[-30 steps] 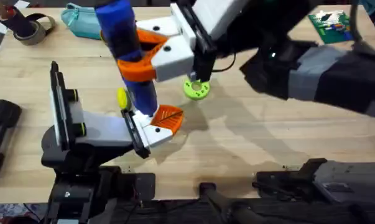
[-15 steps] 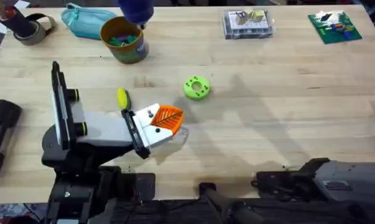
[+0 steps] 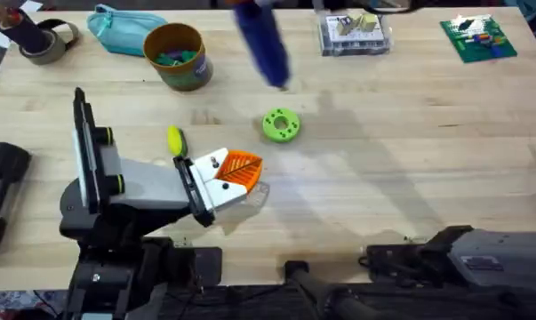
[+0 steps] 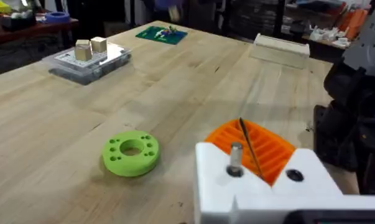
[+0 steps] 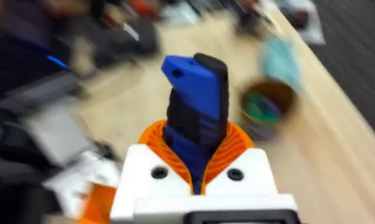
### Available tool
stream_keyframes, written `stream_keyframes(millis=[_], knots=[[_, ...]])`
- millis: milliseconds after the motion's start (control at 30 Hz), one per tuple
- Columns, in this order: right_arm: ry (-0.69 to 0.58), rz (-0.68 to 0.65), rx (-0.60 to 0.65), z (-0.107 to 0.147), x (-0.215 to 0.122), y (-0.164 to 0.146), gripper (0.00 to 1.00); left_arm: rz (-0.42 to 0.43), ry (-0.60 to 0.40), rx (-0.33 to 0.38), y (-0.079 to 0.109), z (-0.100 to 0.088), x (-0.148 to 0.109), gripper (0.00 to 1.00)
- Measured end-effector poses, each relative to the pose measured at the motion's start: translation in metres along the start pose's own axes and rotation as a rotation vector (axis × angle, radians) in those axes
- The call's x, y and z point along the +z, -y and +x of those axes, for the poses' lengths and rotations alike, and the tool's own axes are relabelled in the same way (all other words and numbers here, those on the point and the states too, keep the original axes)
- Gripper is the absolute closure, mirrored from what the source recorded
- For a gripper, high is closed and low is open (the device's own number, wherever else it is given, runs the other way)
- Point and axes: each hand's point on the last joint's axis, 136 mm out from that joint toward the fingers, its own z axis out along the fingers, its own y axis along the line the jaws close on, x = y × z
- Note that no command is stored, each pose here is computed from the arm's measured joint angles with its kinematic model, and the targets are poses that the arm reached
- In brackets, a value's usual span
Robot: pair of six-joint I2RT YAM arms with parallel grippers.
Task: Pick up the gripper from the table and insert it into the empty holder that is missing its gripper. Then pick up a screw, insert it into the mounting hole, and use the screwdriver to tighten it. Finally, clean up the table by picking up the vegetable and placing it into the bucket.
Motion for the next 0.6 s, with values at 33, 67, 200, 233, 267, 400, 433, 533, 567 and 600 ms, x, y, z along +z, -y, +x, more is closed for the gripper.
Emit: stream_keyframes(millis=[33,67,200,233,267,400,433,533,567,600], knots=[[-0.05,0.06,-0.019,0.01,-0.002,0.01,0.954,0.0,0.0,0.001,0.0,0.0,0.0,0.989],[-0.1,0.124,-0.038,0.019,-0.006,0.02,0.954,0.0,0.0,0.0,0.0,0.0,0.0,0.989],[-0.276,0.317,-0.087,0.049,-0.025,0.051,0.955,0.0,0.0,0.0,0.0,0.0,0.0,0.989],[-0.326,0.345,-0.082,0.058,-0.03,0.055,0.956,0.0,0.0,0.0,0.0,0.0,0.0,0.989],[-0.374,0.366,-0.072,0.068,-0.035,0.058,0.955,0.0,0.0,0.0,0.0,0.0,0.0,0.989],[-0.545,0.429,-0.026,0.108,-0.049,0.075,0.954,0.0,0.0,0.0,0.0,0.0,0.0,0.989],[-0.573,0.445,-0.019,0.116,-0.049,0.083,0.955,0.0,0.0,0.001,0.0,0.0,0.0,0.989],[-0.673,0.498,0.006,0.145,-0.049,0.111,0.956,0.0,0.0,0.0,0.0,0.0,0.0,0.989],[-0.708,0.512,0.011,0.156,-0.05,0.119,0.956,0.0,0.0,0.0,0.0,0.0,0.0,0.989],[-0.741,0.526,0.017,0.165,-0.052,0.126,0.957,0.0,0.0,0.0,0.0,0.0,0.0,0.989]])
